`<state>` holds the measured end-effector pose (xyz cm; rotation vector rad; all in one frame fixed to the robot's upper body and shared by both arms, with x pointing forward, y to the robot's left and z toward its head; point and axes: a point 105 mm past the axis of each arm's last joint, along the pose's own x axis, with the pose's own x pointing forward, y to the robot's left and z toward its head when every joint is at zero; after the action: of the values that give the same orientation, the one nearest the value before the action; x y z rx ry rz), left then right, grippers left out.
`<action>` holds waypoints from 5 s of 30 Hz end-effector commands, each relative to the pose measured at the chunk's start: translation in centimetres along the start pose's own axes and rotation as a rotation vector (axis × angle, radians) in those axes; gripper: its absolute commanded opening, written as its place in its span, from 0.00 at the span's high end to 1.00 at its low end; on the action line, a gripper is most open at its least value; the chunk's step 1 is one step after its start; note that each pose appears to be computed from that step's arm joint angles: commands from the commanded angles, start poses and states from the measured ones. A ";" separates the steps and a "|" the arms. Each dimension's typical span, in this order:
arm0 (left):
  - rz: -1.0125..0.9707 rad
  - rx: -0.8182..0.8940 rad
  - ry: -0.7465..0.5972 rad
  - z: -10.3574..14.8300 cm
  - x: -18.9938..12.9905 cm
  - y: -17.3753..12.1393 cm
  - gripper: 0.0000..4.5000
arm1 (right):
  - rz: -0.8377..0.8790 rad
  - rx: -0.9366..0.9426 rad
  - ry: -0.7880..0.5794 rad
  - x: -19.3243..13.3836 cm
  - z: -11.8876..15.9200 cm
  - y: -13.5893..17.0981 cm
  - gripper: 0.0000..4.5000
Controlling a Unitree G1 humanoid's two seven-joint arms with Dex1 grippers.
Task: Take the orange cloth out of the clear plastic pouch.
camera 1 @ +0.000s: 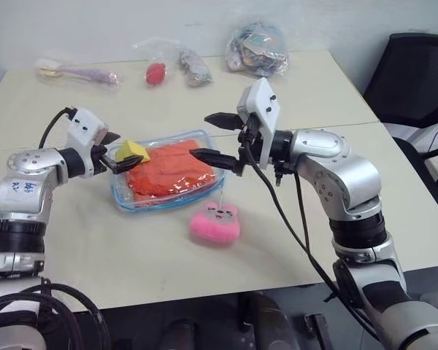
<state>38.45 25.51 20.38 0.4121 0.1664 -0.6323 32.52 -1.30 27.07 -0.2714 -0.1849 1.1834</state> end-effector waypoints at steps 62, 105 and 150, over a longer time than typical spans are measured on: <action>1.103 -0.332 0.158 -11.1 -27.2 1.0 0.01 | 0.263 -0.096 0.052 -4.3 -2.6 1.6 0.08; -0.222 0.580 0.155 -2.3 -1.6 -8.0 0.50 | 0.133 -0.044 0.247 -13.1 -5.4 3.2 0.08; -0.427 0.833 0.028 -3.0 -6.2 -10.9 0.42 | 0.305 -0.066 0.303 -15.5 -5.9 4.2 0.08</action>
<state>26.88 22.02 13.61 1.2294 0.0475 -1.1858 24.81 -14.90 19.39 -0.5185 0.1271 1.4266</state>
